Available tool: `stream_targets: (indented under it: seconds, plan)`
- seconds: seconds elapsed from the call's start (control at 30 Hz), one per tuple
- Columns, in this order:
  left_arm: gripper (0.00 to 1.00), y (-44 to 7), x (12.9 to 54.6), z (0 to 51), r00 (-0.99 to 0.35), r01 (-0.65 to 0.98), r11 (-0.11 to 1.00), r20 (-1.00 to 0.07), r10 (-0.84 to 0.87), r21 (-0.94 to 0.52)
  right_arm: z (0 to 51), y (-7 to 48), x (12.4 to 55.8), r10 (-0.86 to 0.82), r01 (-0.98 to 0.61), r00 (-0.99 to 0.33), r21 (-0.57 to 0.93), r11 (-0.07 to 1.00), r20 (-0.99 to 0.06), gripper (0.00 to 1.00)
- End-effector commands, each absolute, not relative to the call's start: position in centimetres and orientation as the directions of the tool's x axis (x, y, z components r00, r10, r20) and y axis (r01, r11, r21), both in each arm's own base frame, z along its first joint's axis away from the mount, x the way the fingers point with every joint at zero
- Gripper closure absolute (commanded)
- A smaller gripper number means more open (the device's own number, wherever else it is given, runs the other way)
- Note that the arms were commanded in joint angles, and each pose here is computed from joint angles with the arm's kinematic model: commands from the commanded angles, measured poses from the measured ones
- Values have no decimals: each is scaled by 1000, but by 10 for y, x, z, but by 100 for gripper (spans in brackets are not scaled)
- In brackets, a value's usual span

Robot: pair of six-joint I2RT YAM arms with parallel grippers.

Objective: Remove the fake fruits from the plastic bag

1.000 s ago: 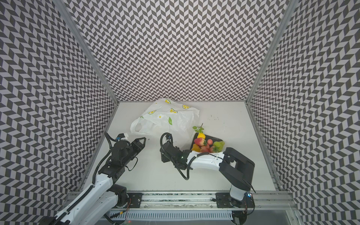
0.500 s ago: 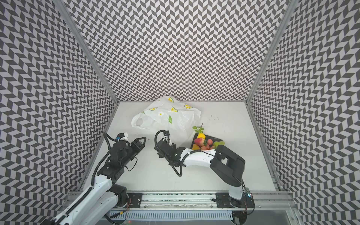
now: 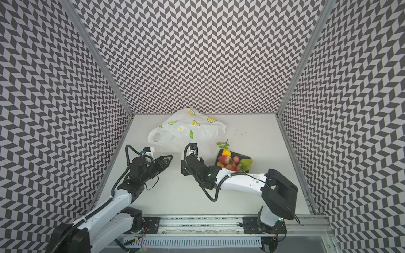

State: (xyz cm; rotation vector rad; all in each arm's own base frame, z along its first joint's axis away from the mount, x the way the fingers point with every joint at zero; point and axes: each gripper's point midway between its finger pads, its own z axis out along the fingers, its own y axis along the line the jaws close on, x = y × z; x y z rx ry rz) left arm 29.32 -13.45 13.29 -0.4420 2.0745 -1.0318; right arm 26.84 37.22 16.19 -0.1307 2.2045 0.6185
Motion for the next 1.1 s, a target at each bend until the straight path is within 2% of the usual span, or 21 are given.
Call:
stream_targets:
  seconds: [0.0,0.2,0.4,0.63,0.97,1.07]
  plan:
    - [59,-136,299,121,-662,-4,608,-454,-597,-794,173,359,276,179,-259,-640,430,865,-747,35]
    - [61,-177,298,121,-724,82,595,-458,-515,-799,167,349,284,199,-238,-657,450,861,-728,30]
    - [70,-208,277,121,-755,134,544,-441,-485,-828,163,354,294,198,-223,-693,466,856,-694,25]
    - [71,-225,264,126,-761,181,533,-462,-456,-826,145,366,300,151,-200,-731,422,884,-665,23]
    - [72,-236,258,121,-768,194,532,-465,-440,-824,113,364,319,103,-118,-736,277,954,-669,29]
    - [73,-238,256,119,-771,197,531,-465,-435,-824,109,361,325,102,-91,-727,242,966,-679,35]
